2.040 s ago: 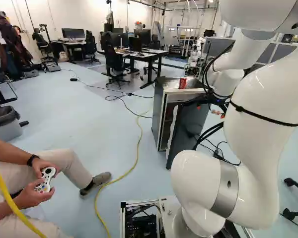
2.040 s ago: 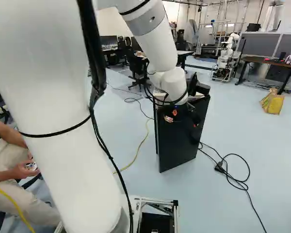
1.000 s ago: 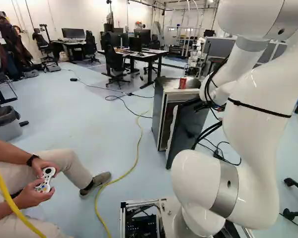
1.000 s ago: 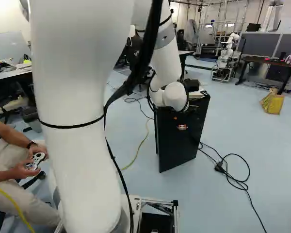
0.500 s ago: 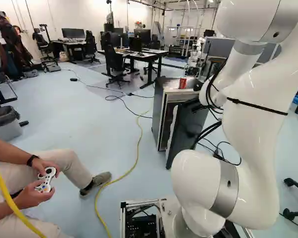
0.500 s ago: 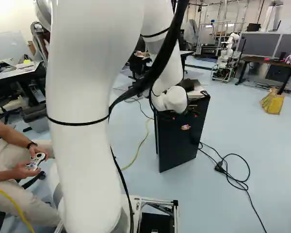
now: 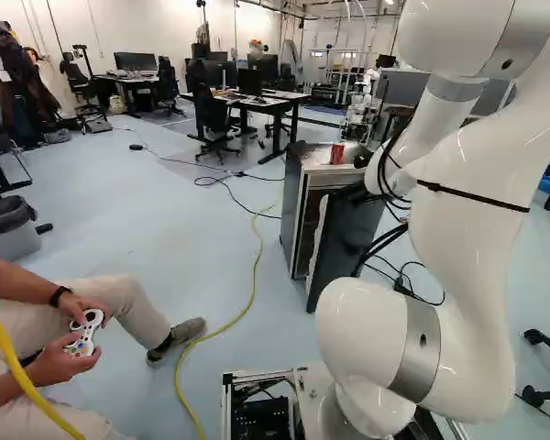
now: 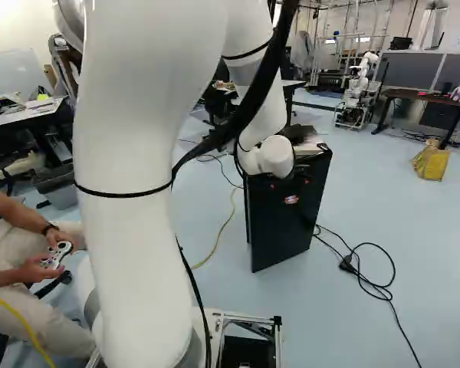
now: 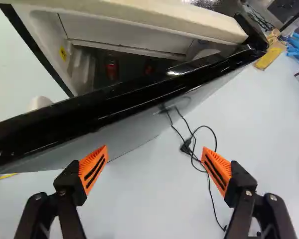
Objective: Grab a drink from the fridge
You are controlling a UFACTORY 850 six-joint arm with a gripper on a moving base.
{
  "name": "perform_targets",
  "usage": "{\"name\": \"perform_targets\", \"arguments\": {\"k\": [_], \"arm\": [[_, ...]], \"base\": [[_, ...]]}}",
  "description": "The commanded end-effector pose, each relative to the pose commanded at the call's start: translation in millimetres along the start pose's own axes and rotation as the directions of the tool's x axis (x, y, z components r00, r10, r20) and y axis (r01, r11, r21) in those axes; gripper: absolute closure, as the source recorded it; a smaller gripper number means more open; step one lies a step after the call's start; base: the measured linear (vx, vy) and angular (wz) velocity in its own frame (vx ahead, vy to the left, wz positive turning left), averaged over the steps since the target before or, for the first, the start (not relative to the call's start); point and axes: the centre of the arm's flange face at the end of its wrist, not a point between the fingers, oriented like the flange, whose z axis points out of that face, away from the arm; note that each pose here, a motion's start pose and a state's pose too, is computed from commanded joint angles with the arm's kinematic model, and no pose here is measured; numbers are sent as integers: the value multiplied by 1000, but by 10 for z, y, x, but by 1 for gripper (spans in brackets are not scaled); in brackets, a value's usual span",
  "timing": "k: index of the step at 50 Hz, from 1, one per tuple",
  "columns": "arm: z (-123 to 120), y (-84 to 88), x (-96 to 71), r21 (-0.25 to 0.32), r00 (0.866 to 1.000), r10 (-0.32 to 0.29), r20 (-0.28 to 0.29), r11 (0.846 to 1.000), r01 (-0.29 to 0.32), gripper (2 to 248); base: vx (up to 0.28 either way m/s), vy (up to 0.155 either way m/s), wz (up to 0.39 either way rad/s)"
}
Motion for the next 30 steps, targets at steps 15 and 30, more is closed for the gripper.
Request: {"name": "perform_targets", "arguments": {"k": [15,30], "arm": [[38,-69,69,11,1000,-14,-6,1000,15,3],[82,-123,139,20,1000,-27,-13,999,27,3]], "base": [[0,0,0],[0,0,0]]}}
